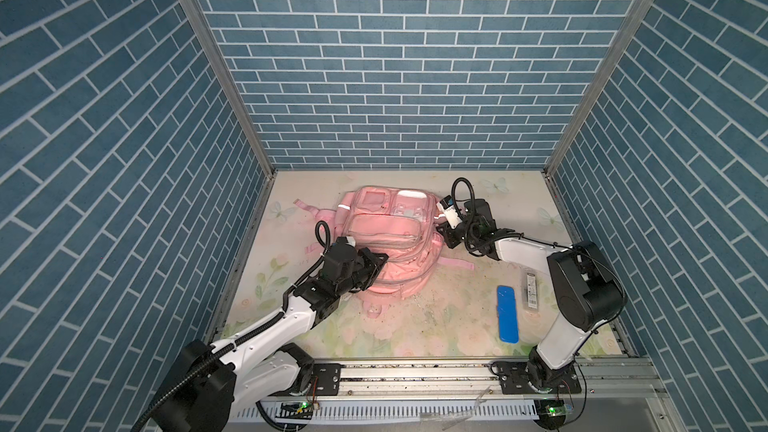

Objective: Pack the student bag

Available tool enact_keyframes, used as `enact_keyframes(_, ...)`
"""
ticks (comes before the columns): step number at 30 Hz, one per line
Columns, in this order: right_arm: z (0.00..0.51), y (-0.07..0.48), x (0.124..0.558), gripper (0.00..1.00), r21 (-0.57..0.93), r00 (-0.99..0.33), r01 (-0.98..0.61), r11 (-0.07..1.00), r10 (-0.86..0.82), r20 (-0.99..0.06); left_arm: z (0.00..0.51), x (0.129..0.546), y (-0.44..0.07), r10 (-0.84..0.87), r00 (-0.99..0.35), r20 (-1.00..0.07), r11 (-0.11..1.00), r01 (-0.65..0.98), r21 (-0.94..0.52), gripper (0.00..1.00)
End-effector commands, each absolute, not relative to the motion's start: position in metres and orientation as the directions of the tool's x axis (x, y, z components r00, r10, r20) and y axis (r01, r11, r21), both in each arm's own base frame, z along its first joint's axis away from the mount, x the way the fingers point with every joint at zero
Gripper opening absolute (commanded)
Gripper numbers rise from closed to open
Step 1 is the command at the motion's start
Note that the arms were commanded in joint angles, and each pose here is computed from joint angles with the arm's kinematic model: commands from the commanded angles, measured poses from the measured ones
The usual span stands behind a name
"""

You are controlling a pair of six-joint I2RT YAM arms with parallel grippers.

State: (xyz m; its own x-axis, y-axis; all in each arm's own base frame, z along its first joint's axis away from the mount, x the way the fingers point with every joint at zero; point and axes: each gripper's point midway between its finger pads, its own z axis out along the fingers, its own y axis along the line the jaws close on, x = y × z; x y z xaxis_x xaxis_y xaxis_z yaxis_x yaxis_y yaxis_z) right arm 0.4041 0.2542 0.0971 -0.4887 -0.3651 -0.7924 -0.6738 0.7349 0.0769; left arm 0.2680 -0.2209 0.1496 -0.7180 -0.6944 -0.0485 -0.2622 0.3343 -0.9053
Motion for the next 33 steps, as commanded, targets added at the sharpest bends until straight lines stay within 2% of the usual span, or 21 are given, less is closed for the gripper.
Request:
enact_keyframes(1, 0.100, 0.235, 0.433, 0.27, 0.038, -0.516, -0.581, 0.813, -0.332, -0.789, 0.162, 0.268, -0.228, -0.706, -0.707, -0.048, 0.284, -0.221, -0.933, 0.00)
enact_keyframes(6, 0.082, 0.233, 0.440, 0.35, 0.119, -0.621, -0.488, 0.865, -0.248, -0.743, 0.148, 0.261, -0.241, -0.698, -0.716, -0.025, 0.278, -0.238, -0.931, 0.00)
enact_keyframes(9, 0.085, 0.223, 0.438, 0.43, 0.119, -0.644, -0.436, 0.892, -0.216, -0.734, 0.146, 0.257, -0.245, -0.684, -0.729, -0.029, 0.288, -0.234, -0.929, 0.00)
enact_keyframes(10, 0.091, 0.220, 0.436, 0.46, 0.116, -0.640, -0.432, 0.894, -0.213, -0.739, 0.148, 0.256, -0.245, -0.678, -0.734, -0.045, 0.305, -0.225, -0.925, 0.08)
enact_keyframes(12, 0.108, 0.211, 0.430, 0.50, 0.109, -0.625, -0.415, 0.903, -0.196, -0.755, 0.150, 0.256, -0.239, -0.672, -0.733, -0.104, 0.371, -0.212, -0.904, 0.30)
enact_keyframes(14, 0.124, 0.201, 0.422, 0.54, 0.112, -0.610, -0.401, 0.909, -0.174, -0.773, 0.155, 0.255, -0.230, -0.668, -0.725, -0.170, 0.435, -0.194, -0.879, 0.41)
enact_keyframes(16, 0.137, 0.191, 0.412, 0.60, 0.120, -0.594, -0.394, 0.911, -0.152, -0.790, 0.162, 0.253, -0.221, -0.657, -0.717, -0.231, 0.490, -0.173, -0.855, 0.46)
enact_keyframes(19, 0.153, 0.173, 0.394, 0.75, 0.132, -0.564, -0.363, 0.922, -0.105, -0.819, 0.168, 0.249, -0.207, -0.632, -0.710, -0.309, 0.568, -0.153, -0.809, 0.50)
enact_keyframes(22, 0.162, 0.161, 0.373, 0.76, 0.161, -0.552, -0.364, 0.917, -0.073, -0.831, 0.176, 0.248, -0.196, -0.583, -0.707, -0.400, 0.652, -0.113, -0.750, 0.50)
enact_keyframes(25, 0.165, 0.160, 0.349, 0.75, 0.187, -0.537, -0.403, 0.896, -0.066, -0.841, 0.193, 0.252, -0.192, -0.463, -0.705, -0.537, 0.765, -0.011, -0.644, 0.50)
enact_keyframes(29, 0.169, 0.177, 0.316, 0.72, 0.206, -0.477, -0.550, 0.809, -0.102, -0.873, 0.219, 0.270, -0.205, -0.132, -0.662, -0.738, 0.887, 0.254, -0.386, 0.50)
enact_keyframes(31, 0.168, 0.177, 0.307, 0.70, 0.187, -0.450, -0.569, 0.801, -0.113, -0.886, 0.227, 0.279, -0.219, 0.044, -0.611, -0.790, 0.886, 0.389, -0.252, 0.50)
enact_keyframes(33, 0.170, 0.174, 0.301, 0.69, 0.156, -0.415, -0.581, 0.799, -0.126, -0.901, 0.229, 0.283, -0.241, 0.232, -0.524, -0.820, 0.817, 0.562, -0.127, 0.51)
